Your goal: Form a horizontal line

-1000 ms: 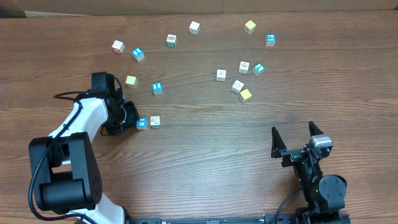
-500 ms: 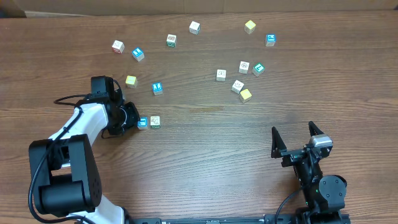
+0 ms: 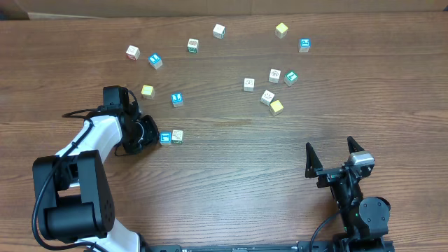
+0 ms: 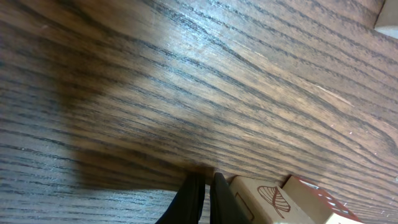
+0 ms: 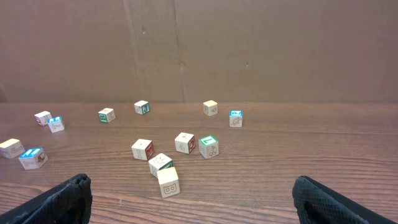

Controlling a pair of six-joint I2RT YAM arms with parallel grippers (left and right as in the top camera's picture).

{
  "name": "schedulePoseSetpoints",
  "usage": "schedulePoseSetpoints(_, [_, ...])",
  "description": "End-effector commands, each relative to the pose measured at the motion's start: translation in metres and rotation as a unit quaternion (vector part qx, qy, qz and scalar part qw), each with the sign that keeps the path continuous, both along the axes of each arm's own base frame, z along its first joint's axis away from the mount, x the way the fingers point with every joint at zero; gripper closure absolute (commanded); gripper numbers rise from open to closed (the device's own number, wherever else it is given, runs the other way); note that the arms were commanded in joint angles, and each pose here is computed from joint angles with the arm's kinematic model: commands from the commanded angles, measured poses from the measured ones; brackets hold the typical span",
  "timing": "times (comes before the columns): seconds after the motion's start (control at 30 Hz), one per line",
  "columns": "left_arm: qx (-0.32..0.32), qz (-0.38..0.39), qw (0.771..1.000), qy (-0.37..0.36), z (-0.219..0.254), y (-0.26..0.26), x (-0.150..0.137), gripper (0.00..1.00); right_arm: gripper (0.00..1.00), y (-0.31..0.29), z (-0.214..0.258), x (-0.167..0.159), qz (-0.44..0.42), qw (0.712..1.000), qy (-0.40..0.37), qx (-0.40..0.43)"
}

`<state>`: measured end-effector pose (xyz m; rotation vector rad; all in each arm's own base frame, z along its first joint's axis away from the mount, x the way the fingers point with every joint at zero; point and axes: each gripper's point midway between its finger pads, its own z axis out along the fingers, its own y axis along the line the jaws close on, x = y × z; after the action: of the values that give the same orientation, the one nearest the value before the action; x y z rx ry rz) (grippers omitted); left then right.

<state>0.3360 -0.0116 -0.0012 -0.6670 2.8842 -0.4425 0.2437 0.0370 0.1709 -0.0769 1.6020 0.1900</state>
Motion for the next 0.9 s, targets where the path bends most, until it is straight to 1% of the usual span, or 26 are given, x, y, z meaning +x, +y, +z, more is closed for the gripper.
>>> schedulePoseSetpoints(0.0, [-0.007, 0.006, 1.0, 0.016, -0.007, -0.005, -0.004, 0.96, 0.0, 0.001, -0.001, 0.0, 0.0, 1.0, -0.005, -0.001])
schedulePoseSetpoints(0.23, [-0.005, 0.003, 1.0, 0.014, -0.007, -0.004, -0.003, 0.96, 0.0, 0.001, -0.001, 0.0, 0.0, 1.0, -0.005, -0.001])
schedulePoseSetpoints(0.43, [-0.002, -0.005, 1.0, -0.015, -0.004, -0.003, 0.009, 0.96, 0.0, 0.001, -0.001, 0.0, 0.0, 1.0, -0.005, -0.001])
schedulePoseSetpoints(0.57, [-0.006, -0.006, 1.0, -0.017, -0.003, -0.005, 0.01, 0.96, 0.0, 0.001, -0.001, 0.0, 0.0, 1.0, -0.005, -0.001])
schedulePoseSetpoints(0.7, [-0.025, -0.038, 0.999, -0.028, -0.001, -0.013, 0.01, 0.96, 0.0, 0.0, -0.001, 0.0, 0.0, 1.0, -0.005, -0.001])
schedulePoseSetpoints(0.87, [-0.023, -0.041, 0.998, -0.028, -0.001, -0.013, 0.01, 0.96, 0.0, 0.001, -0.001, 0.0, 0.0, 1.0, -0.005, -0.001])
